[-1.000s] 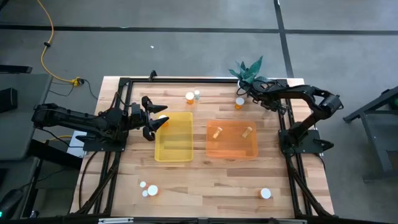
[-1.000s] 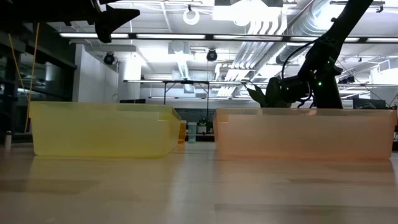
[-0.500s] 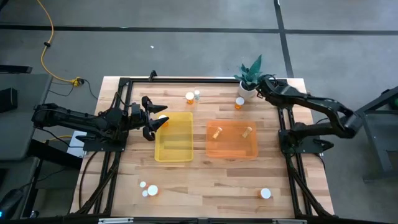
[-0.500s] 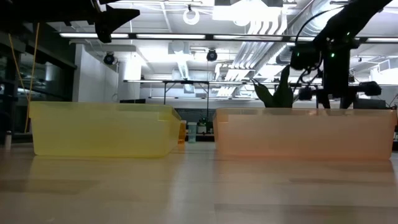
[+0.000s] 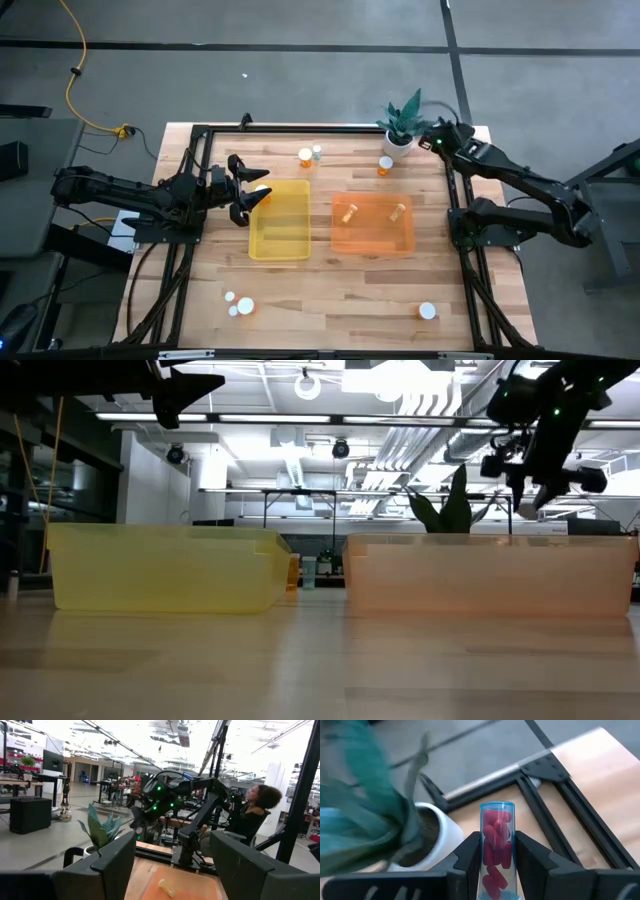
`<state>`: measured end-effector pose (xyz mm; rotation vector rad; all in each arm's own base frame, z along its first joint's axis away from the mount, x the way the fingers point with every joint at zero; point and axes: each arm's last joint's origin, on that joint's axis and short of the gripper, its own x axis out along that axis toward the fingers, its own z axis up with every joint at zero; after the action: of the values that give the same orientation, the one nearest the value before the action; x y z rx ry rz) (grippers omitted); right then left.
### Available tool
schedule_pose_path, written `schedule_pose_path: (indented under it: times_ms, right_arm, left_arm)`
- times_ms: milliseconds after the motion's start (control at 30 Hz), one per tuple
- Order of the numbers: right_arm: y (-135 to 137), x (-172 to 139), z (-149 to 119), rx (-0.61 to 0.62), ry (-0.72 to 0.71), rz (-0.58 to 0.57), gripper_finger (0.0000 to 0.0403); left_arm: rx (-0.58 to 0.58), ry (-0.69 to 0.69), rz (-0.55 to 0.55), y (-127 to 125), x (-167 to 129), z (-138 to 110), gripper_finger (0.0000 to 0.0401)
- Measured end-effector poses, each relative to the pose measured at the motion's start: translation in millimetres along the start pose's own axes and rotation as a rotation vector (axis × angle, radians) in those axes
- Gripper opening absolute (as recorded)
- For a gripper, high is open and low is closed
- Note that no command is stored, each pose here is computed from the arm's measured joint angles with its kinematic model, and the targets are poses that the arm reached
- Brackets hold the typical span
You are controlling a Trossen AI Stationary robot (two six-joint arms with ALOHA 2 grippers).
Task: Pick and place medicine bottles into bin by pill shape (circle, oval)
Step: Put the small blue capsule bottle into the orange bin
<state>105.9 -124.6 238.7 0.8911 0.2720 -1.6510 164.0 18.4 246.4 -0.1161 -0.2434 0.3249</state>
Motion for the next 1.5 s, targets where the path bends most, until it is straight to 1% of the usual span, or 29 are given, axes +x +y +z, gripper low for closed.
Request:
schedule_pose_path:
  times_ms: [133,267,533,667,767,900,1000,1167,1300,1500]
  right_arm:
    - [2.2,-8.8,7.1,-0.006,-0.036,0.104,0.0092]
    - [10.2,-17.2,14.1,-0.027,-0.073,0.252,0.0092]
    - [32.8,-44.7,22.9,-0.119,-0.164,0.641,0.0092]
    - [44.5,-61.0,18.2,-0.188,-0.162,0.847,0.0092]
    - [51.9,-73.5,10.3,-0.248,-0.157,0.97,0.0092]
    - [62.9,-87.2,-7.3,-0.342,-0.139,1.086,0.0092]
    - [74.6,-94.0,-25.8,-0.404,-0.124,1.138,0.0092]
    - [100.2,-100.2,-66.7,-0.521,-0.114,1.229,0.0092]
    - [119.4,-96.9,-102.5,-0.584,-0.104,1.284,0.0092]
    - [139.3,-78.2,-159.7,-0.639,-0.059,1.323,0.0092]
  left_arm:
    - [0.0,0.0,0.0,0.0,0.0,-0.1,0.0241]
    - [0.0,0.0,0.0,0.0,0.0,-0.1,0.0241]
    - [0.006,0.022,0.002,0.2,0.0,-2.2,0.0241]
    - [0.007,0.024,0.002,0.2,0.0,-2.5,0.0241]
    - [0.006,0.023,0.002,0.2,0.0,-2.3,0.0241]
    - [0.006,0.021,0.012,0.5,0.0,-2.3,0.0241]
    - [0.007,0.02,0.03,1.0,0.0,-2.2,0.0241]
    - [0.007,0.019,0.033,1.2,0.0,-2.2,0.0241]
    - [0.007,0.019,0.033,1.2,0.0,-2.2,0.0241]
    - [0.007,0.019,0.033,1.2,0.0,-2.2,0.0241]
